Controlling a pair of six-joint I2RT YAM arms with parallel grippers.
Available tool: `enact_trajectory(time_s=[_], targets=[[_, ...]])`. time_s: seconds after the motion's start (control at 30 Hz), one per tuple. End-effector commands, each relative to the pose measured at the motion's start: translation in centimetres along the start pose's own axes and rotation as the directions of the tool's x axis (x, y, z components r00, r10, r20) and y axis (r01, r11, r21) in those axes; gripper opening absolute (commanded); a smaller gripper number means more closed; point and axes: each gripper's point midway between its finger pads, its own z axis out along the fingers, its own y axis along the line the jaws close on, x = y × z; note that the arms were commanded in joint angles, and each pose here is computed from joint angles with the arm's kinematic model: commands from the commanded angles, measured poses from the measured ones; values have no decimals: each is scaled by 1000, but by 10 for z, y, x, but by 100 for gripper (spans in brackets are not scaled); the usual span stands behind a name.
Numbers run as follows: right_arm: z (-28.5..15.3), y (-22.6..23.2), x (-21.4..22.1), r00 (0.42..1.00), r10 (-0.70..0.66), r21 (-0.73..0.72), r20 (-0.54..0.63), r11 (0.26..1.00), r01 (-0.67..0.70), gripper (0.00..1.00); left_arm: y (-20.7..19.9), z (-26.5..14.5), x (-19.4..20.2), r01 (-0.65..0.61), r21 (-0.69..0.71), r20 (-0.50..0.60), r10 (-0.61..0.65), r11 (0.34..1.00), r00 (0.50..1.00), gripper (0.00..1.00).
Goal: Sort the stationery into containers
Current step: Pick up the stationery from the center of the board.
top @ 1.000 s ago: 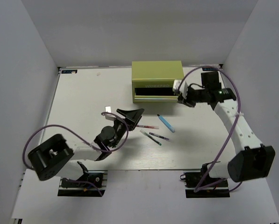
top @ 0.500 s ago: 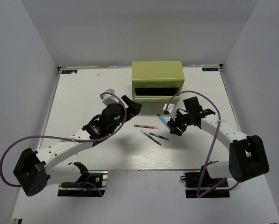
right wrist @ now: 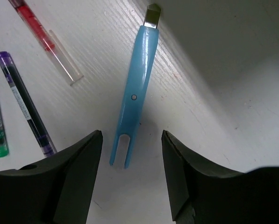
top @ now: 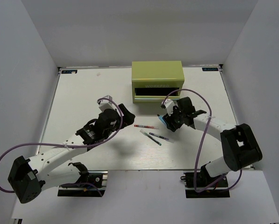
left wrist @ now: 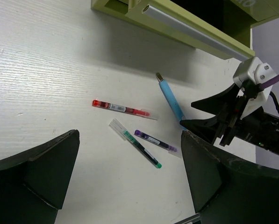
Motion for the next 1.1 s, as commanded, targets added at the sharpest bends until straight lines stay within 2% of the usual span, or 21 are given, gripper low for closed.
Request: enact_trajectory(time_s=[0.0,0.23,0.5,0.77,0.97,1.0,1.03,1.07], targets=[[9,-2,-9,999,26,34,25,999,-27,60,7,-4,0,-19,-17,-2,19,1000,1000,100],[21,-1,1,999,29,49,-14,998,-28,56,17,4,16,-55,-55,-61,52,997,997,100],[22,9,17,998,30,32,-53,999,-29,40,15,15,27,-150,-50,-128,142,988,982,100],[13,28,23,998,-1,-68,-57,998,-3,18,2,24,31,-149,-32,-157,143,988,977,100],[-29,32,-28,973,-195,-94,122,974,207,13,-2,32,32,-31,-100,-164,14,995,986,100],[-38,33,-39,959,-233,-89,162,964,249,13,-4,35,32,-10,-111,-166,-8,994,986,100],[-44,47,-37,945,-271,-162,183,940,300,13,-7,34,31,30,-120,-163,-50,992,985,100],[-59,45,-59,904,-349,-131,248,912,388,12,-8,37,32,51,-128,-163,-71,990,984,100]])
